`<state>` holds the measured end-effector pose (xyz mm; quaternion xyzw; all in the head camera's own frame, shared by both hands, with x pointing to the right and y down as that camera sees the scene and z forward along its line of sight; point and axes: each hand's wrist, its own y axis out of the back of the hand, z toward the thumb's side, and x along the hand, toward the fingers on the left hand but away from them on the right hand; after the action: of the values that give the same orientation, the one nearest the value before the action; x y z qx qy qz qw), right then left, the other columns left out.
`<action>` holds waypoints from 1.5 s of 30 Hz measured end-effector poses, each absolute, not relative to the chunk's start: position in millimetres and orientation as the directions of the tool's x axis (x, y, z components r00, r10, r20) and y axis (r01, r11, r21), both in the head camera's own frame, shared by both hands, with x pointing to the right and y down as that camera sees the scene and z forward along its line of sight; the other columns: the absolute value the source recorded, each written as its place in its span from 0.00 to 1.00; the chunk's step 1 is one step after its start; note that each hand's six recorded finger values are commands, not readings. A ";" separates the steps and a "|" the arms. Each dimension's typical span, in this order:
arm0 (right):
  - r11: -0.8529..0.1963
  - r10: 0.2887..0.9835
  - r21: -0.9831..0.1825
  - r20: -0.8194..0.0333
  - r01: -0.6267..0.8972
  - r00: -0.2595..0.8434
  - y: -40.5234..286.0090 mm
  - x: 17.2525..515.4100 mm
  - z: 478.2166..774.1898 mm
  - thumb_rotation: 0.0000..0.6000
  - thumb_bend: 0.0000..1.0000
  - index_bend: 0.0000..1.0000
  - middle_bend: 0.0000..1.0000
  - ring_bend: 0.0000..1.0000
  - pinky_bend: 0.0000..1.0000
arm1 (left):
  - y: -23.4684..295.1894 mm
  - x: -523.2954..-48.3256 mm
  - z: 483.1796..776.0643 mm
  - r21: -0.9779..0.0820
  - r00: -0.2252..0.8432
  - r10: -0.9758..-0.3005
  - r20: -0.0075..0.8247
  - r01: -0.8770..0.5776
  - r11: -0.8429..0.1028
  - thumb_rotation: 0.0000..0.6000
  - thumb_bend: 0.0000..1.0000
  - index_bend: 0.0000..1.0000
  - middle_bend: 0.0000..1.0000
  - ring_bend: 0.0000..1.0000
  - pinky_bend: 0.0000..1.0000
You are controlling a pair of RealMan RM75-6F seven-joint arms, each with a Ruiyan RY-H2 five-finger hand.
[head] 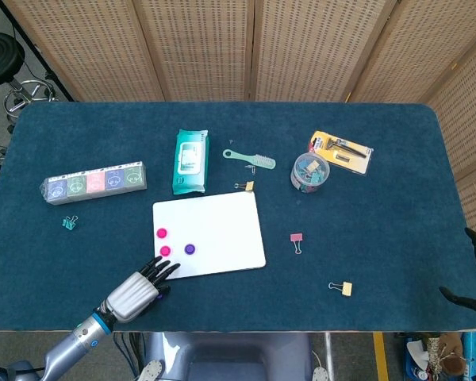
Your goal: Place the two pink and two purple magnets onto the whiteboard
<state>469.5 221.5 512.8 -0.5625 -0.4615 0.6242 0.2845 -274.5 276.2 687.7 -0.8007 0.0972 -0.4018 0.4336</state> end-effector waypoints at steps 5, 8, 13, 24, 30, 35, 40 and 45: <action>-0.414 0.873 -0.895 -0.443 0.168 -0.205 221.7 469.4 513.4 1.00 0.00 0.00 0.00 0.00 0.00 | 275.0 -274.7 688.2 -0.773 0.654 -0.508 0.560 0.193 -0.604 1.00 0.42 0.71 0.00 0.00 0.00; -0.415 0.873 -0.894 -0.443 0.168 -0.205 221.6 469.4 513.5 1.00 0.00 0.00 0.00 0.00 0.00 | 273.9 -274.8 687.5 -0.773 0.652 -0.512 0.559 0.189 -0.605 1.00 0.42 0.71 0.00 0.00 0.00; -0.414 0.873 -0.894 -0.443 0.169 -0.206 221.6 469.6 513.3 1.00 0.00 0.00 0.00 0.00 0.00 | 271.9 -275.2 684.9 -0.776 0.652 -0.517 0.554 0.180 -0.604 1.00 0.43 0.71 0.00 0.00 0.00; -0.415 0.872 -0.893 -0.445 0.172 -0.205 221.8 469.6 513.1 1.00 0.00 0.00 0.00 0.00 0.00 | 258.3 -274.1 677.5 -0.794 0.645 -0.551 0.530 0.147 -0.590 1.00 0.43 0.71 0.00 0.00 0.00; -0.419 0.870 -0.891 -0.449 0.172 -0.204 222.1 469.2 514.2 1.00 0.00 0.00 0.00 0.00 0.00 | 227.2 -267.1 673.4 -0.813 0.623 -0.604 0.498 0.093 -0.575 1.00 0.42 0.71 0.00 0.00 0.00; -0.421 0.868 -0.890 -0.451 0.175 -0.205 222.3 469.5 514.7 1.00 0.00 0.00 0.00 0.00 0.00 | 190.4 -260.3 679.8 -0.802 0.576 -0.639 0.510 0.048 -0.596 1.00 0.43 0.71 0.00 0.00 0.00; -0.420 0.868 -0.891 -0.450 0.176 -0.211 221.8 471.4 514.7 1.00 0.00 0.00 0.00 0.00 0.00 | 150.2 -249.7 694.7 -0.789 0.530 -0.658 0.536 0.035 -0.614 1.00 0.42 0.71 0.00 0.00 0.00; -0.425 0.865 -0.888 -0.455 0.174 -0.212 221.6 472.3 516.6 1.00 0.00 0.00 0.00 0.00 0.00 | 120.4 -235.5 710.5 -0.790 0.496 -0.680 0.540 0.022 -0.612 1.00 0.42 0.71 0.00 0.00 0.00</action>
<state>472.3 221.6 516.6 -0.5640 -0.4603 0.6279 0.2751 -235.5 120.4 710.5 -0.7741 0.2126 -0.4548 0.3856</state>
